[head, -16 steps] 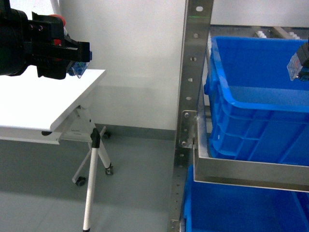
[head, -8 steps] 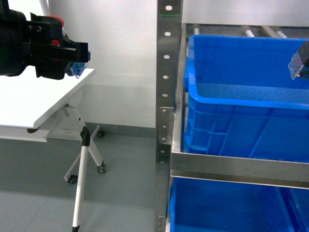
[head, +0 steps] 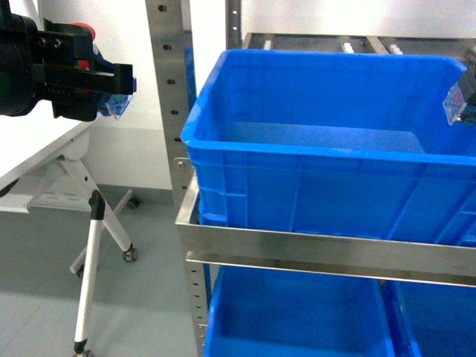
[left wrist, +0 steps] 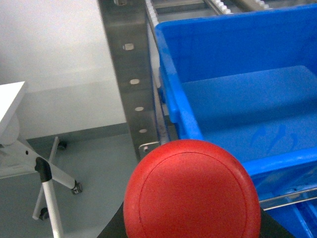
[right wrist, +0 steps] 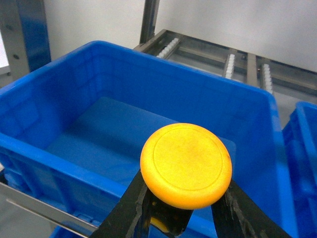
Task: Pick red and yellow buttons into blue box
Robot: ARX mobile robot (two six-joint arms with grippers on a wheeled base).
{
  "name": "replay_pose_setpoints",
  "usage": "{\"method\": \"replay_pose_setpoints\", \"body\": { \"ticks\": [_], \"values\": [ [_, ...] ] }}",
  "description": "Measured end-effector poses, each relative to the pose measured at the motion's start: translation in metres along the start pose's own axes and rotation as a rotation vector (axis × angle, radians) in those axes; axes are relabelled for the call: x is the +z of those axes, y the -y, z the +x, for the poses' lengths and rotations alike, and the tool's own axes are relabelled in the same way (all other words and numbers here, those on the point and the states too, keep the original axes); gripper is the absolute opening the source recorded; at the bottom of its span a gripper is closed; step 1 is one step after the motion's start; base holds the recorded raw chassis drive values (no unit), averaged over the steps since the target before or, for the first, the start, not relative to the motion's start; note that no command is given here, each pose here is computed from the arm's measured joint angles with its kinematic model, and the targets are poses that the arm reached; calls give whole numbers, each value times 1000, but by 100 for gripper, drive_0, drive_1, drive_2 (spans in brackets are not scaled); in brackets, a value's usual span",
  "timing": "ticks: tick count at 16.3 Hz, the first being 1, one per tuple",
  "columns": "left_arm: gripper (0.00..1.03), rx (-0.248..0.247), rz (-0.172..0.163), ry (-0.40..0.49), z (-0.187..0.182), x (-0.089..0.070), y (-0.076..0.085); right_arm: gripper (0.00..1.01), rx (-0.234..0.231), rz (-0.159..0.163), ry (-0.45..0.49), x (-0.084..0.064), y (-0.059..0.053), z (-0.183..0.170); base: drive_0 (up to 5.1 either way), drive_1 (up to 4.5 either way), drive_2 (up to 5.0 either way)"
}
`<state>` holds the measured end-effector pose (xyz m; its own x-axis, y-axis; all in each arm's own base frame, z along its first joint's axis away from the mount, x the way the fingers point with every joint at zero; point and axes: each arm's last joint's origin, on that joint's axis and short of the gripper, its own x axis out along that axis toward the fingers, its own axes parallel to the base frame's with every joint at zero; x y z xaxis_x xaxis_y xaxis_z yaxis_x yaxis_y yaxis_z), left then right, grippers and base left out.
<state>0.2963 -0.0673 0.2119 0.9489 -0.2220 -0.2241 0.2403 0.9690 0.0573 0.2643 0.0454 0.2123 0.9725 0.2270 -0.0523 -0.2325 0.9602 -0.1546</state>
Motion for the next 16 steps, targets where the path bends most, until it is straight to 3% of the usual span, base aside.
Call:
{"method": "replay_pose_setpoints", "body": {
  "ticks": [16],
  "values": [
    [24,-3,1,1,0,0,1,26,-3,-1,5,1,0,0,480,-357,-129]
  ]
}}
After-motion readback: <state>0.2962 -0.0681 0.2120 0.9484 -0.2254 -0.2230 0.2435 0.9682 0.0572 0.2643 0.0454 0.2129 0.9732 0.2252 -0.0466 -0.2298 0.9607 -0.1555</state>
